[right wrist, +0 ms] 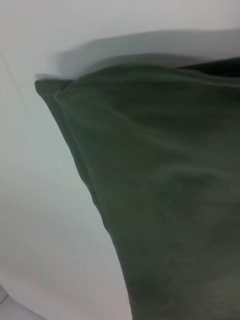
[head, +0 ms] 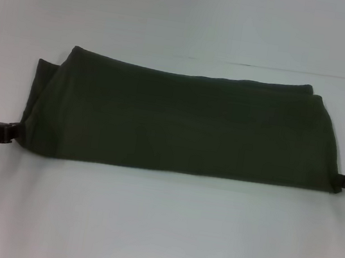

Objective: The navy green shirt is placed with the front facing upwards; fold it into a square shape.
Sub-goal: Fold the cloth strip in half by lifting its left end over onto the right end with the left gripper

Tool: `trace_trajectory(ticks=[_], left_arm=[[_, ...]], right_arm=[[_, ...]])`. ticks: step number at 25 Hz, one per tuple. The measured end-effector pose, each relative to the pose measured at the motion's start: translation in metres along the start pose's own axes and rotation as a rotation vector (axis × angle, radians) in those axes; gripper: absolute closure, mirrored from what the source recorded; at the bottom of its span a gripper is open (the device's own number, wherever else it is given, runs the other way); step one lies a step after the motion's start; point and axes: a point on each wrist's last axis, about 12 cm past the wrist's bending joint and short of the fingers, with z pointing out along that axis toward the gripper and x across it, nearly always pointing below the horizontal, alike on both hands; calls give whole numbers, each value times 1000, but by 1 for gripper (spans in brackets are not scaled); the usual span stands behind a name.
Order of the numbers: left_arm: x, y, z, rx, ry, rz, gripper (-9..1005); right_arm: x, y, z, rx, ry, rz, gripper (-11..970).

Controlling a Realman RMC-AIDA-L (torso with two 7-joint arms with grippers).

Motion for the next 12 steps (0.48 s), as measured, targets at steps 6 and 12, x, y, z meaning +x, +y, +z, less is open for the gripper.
trace_trajectory(ticks=[6,12], left_arm=[[0,0,-2,8,1,1,995],[0,1,-10,8,0,-5,996]], right_arm=[[4,-3,-4,-4,-2,5,953],[8,-5,-9,-24,-5,3,928]])
